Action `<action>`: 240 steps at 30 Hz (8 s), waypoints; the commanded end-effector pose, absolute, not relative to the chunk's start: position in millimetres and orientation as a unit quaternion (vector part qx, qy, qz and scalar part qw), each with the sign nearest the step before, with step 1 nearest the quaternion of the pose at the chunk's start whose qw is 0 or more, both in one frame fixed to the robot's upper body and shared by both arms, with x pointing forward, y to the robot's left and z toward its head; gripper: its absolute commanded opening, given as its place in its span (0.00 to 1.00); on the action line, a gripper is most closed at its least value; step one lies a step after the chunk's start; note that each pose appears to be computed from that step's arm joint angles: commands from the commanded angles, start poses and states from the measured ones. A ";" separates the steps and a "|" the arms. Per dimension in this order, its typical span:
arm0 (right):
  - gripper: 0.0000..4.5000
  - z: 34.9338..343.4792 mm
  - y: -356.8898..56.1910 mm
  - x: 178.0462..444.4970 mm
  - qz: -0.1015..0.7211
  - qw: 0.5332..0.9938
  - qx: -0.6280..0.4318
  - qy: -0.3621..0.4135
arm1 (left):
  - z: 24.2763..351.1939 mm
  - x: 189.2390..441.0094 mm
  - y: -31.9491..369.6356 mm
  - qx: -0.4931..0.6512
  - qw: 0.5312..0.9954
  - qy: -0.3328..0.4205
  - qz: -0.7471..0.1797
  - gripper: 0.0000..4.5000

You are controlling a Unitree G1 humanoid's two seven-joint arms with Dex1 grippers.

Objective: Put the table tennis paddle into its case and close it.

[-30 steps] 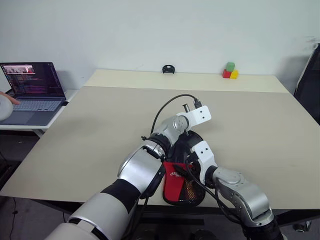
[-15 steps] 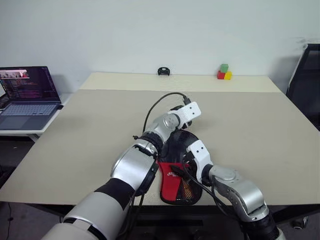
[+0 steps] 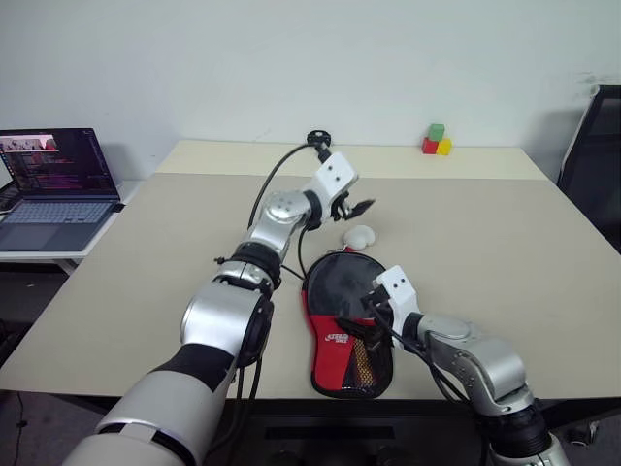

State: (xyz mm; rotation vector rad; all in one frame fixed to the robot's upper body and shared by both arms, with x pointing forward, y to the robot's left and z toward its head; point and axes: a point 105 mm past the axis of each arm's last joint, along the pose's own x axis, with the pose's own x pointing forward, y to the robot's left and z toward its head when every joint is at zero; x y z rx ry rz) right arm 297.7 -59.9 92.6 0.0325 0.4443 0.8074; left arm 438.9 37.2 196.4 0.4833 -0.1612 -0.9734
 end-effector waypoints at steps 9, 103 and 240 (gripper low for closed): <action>1.00 160.2 -89.2 276.0 0.436 0.881 0.101 0.154 | 182.9 402.0 67.0 0.175 0.826 -0.078 -0.530 0.99; 0.49 124.4 -41.2 463.4 0.238 0.952 -0.134 0.135 | 67.1 333.8 48.9 0.232 0.735 0.039 -0.636 1.00; 0.52 158.1 -149.2 162.8 0.476 0.829 -0.067 0.285 | 71.5 336.1 -55.1 0.184 0.707 0.004 -0.683 1.00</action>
